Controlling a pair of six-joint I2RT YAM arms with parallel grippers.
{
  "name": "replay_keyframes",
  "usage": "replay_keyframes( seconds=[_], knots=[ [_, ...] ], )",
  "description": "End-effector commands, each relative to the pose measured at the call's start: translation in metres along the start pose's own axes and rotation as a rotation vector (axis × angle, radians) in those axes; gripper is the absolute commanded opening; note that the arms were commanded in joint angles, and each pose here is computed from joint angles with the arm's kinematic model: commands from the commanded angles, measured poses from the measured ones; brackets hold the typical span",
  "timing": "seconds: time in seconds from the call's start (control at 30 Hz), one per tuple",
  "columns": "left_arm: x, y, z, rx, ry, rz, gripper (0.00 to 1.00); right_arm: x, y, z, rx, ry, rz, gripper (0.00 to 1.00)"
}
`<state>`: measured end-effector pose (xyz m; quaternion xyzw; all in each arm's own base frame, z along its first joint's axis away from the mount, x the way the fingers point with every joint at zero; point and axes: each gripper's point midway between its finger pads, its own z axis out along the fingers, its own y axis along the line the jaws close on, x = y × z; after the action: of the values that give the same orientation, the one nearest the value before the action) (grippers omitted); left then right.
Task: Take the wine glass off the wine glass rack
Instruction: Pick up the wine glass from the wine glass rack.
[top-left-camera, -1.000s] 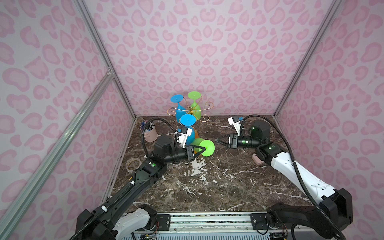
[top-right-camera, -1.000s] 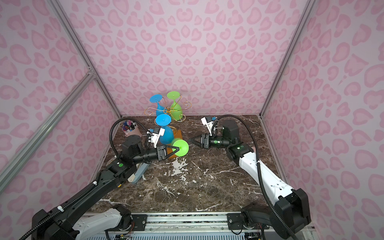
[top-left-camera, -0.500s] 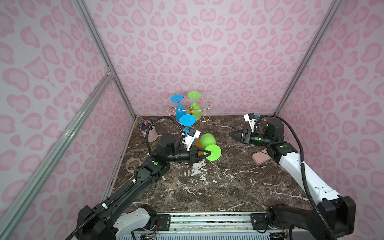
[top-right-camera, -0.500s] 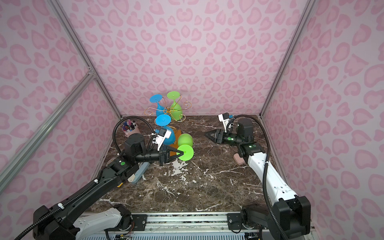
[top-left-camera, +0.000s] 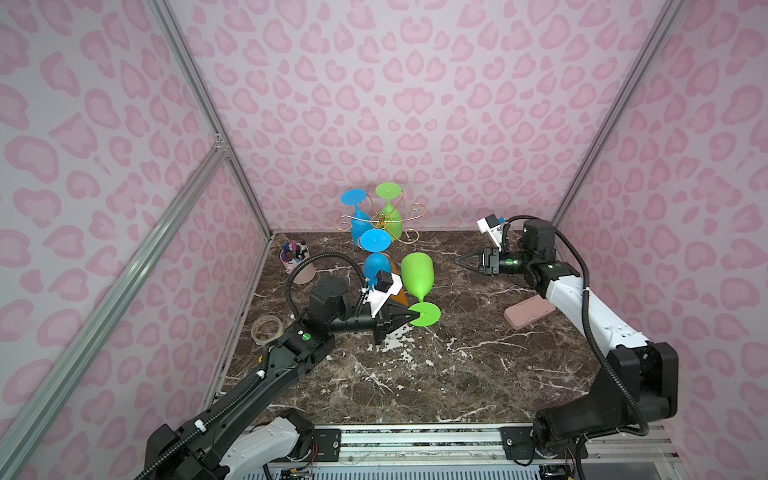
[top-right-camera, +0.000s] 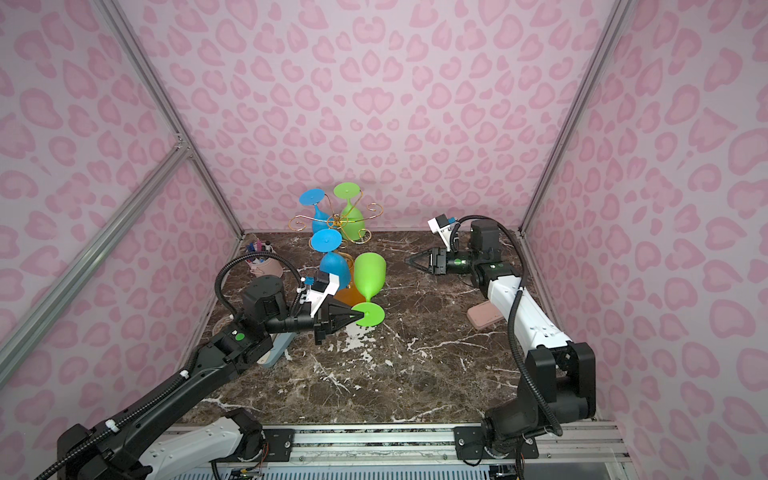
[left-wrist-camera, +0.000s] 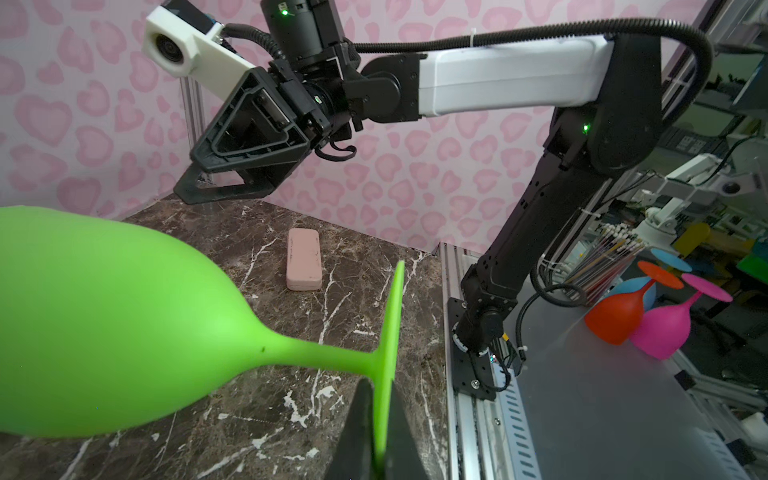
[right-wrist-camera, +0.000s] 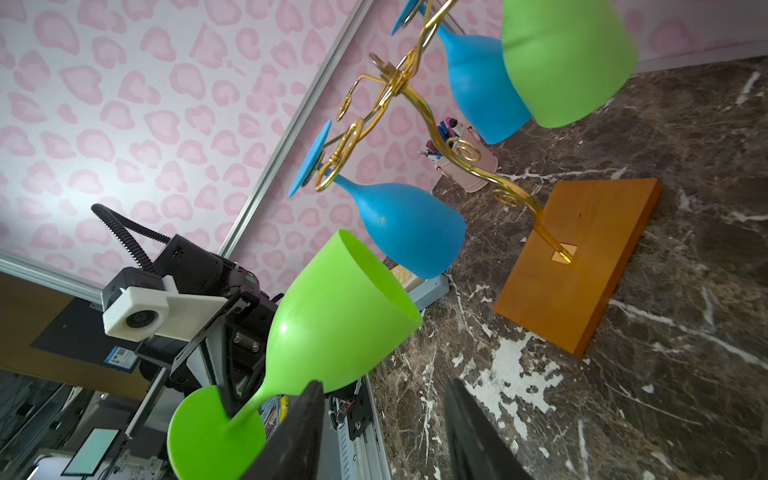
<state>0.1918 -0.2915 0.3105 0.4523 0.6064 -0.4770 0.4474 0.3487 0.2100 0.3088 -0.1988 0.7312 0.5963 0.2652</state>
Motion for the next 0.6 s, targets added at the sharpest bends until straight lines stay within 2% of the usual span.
replay_keyframes(
  seconds=[0.0,0.07,0.17,0.27,0.5,0.57],
  knots=[
    [0.01,0.0,0.007,0.047,0.026,0.14,0.03,0.009,0.004,-0.003,-0.076,0.066,-0.067,0.48],
    [0.023,-0.011,0.01,0.151,0.039,0.164,0.03,0.009,0.002,-0.008,-0.101,0.08,-0.074,0.47],
    [0.037,-0.03,0.008,0.278,0.025,0.271,0.03,0.007,0.0,-0.016,-0.153,0.077,-0.079,0.47],
    [0.041,-0.025,0.009,0.249,0.029,0.336,0.03,0.004,-0.011,-0.021,-0.144,0.075,-0.074,0.47],
    [0.052,-0.022,0.017,0.307,0.051,0.308,0.03,0.015,-0.01,-0.022,-0.18,0.13,-0.115,0.47],
    [0.057,-0.02,0.02,0.315,0.062,0.299,0.03,0.018,-0.016,-0.018,-0.191,0.145,-0.074,0.46]
  ],
)
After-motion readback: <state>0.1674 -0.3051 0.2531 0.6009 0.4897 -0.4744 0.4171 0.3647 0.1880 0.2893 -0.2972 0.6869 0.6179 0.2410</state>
